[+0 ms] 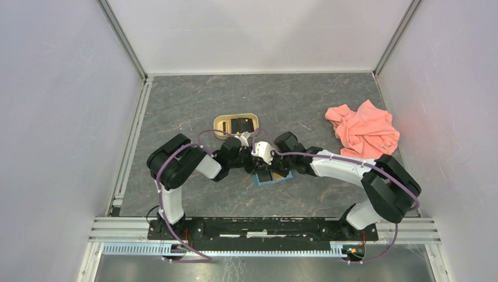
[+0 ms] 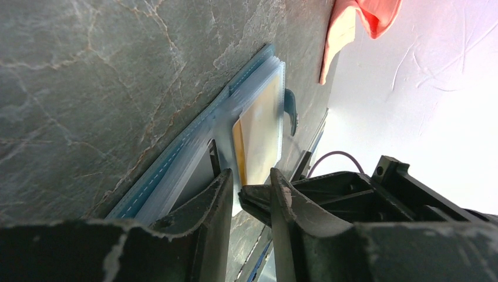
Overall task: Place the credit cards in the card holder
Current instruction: Insert the credit card into the card holder.
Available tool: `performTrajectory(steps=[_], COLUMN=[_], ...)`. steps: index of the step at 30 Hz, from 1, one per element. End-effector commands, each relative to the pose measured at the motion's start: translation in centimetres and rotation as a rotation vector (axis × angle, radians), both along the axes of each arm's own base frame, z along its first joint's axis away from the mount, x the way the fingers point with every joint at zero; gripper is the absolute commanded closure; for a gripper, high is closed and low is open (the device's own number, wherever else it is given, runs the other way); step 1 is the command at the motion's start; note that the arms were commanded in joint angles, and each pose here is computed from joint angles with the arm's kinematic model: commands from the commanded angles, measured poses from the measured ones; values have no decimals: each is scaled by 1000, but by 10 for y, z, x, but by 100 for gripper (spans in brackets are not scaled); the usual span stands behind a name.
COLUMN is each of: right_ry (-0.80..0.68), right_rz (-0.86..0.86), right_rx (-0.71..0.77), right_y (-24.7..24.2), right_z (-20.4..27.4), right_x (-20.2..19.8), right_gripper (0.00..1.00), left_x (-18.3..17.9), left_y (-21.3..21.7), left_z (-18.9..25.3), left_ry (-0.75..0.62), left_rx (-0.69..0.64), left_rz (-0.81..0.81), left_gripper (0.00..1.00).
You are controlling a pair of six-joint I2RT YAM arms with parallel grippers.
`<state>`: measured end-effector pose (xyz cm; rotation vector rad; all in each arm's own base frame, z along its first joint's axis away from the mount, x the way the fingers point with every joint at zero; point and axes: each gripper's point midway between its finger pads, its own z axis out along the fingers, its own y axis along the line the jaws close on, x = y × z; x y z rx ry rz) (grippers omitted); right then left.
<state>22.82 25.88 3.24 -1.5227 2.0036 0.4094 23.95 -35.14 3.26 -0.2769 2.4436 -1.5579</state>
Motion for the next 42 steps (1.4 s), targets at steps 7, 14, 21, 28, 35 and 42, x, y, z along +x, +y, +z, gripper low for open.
performTrajectory(steps=[7, 14, 21, 28, 35, 42], right_ry=[100, 191, 239, 258, 249, 252], right_rz=[145, 56, 13, -14, -24, -24], right_rx=[305, 310, 258, 209, 205, 205], right_y=[-3, -27, -32, -38, -39, -38], right_z=[61, 47, 28, 16, 17, 17], right_x=[-5, 8, 12, 15, 18, 18], right_gripper=[79, 87, 90, 90, 91, 90], left_x=[2, 4, 3, 3, 1, 3], left_y=[5, 5, 2, 4, 7, -1], left_z=[6, 9, 7, 4, -11, -13], left_ry=[-49, -56, -48, -44, -29, -31], left_rx=[42, 56, 35, 50, 121, 127], left_rz=[2, 1, 0, 3, -6, -20], left_gripper=[63, 70, 89, 98, 98, 98])
